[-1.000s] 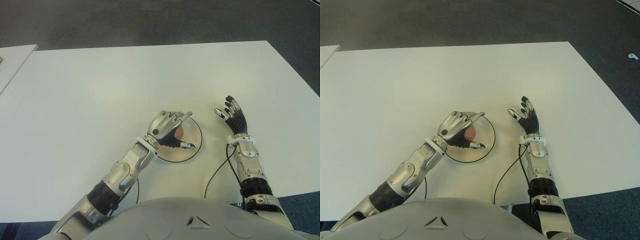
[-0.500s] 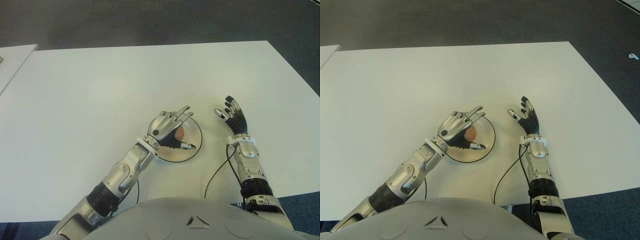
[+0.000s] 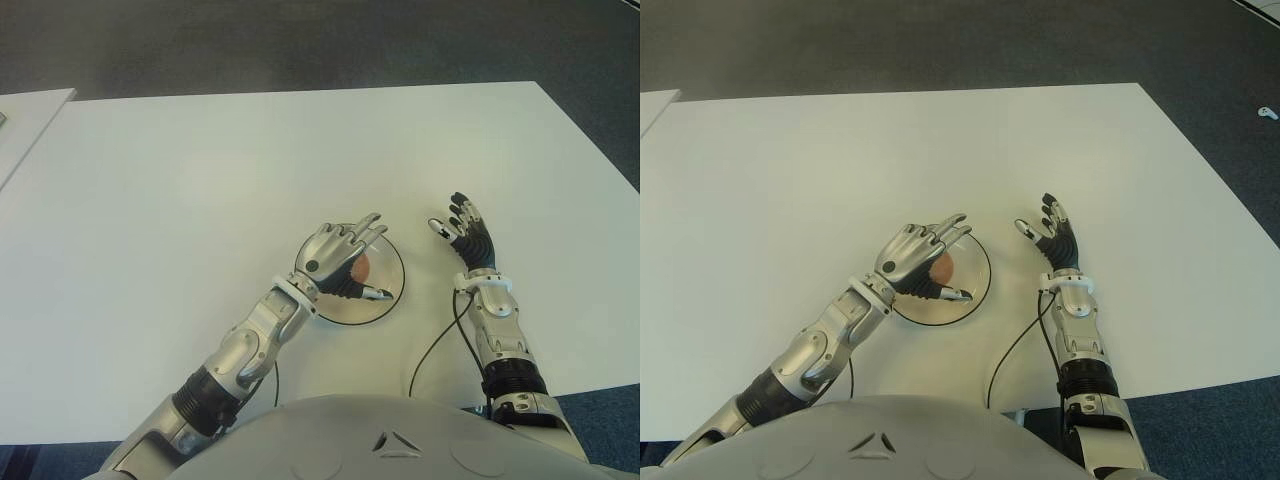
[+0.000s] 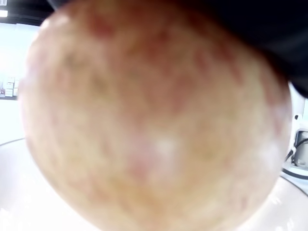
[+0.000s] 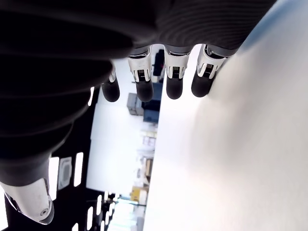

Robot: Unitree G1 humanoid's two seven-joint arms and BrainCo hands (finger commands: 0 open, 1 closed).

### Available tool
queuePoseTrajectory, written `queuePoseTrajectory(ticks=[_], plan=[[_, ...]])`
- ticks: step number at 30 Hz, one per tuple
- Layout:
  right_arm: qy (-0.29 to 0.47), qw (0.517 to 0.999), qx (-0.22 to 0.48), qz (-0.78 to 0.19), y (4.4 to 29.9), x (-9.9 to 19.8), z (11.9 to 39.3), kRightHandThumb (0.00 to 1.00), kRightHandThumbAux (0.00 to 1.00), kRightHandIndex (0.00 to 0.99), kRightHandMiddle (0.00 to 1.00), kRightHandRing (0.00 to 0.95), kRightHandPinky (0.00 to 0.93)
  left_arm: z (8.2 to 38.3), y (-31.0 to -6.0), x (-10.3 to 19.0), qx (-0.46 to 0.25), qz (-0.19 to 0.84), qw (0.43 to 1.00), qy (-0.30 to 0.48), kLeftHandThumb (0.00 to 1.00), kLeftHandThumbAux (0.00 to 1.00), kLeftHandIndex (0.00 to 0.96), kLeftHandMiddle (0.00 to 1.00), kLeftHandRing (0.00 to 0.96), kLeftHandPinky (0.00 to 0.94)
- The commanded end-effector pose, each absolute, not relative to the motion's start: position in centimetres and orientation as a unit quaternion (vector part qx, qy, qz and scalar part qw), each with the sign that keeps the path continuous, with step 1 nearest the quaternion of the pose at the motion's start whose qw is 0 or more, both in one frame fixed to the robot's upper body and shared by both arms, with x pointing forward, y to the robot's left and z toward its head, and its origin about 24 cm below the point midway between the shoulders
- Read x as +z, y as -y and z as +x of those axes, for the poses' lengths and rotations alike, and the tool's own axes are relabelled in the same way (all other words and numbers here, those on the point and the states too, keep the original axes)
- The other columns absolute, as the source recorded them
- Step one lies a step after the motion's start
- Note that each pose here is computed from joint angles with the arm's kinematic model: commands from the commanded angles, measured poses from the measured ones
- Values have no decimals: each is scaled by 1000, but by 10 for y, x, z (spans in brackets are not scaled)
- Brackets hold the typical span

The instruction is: Put the apples into the plate.

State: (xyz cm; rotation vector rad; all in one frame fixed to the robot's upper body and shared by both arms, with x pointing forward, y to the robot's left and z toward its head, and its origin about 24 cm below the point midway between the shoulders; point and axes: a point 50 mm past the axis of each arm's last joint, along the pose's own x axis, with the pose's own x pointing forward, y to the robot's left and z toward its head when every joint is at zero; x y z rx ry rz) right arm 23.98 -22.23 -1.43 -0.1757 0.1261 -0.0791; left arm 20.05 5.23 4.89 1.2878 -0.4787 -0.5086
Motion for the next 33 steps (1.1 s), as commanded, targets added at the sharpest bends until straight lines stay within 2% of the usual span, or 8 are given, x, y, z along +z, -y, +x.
queuePoseTrajectory(ticks=[1,33], plan=[[-186,979,-12,-81,213,-55,211,30,634,0,0,0,0,200,-54,50,-228,588,747,212,65,248,0,0,0,0],[-190,978,-4,-84,213,-54,207,33,673,0,0,0,0,200,-53,50,-233,587,746,211,51,269,0,0,0,0]])
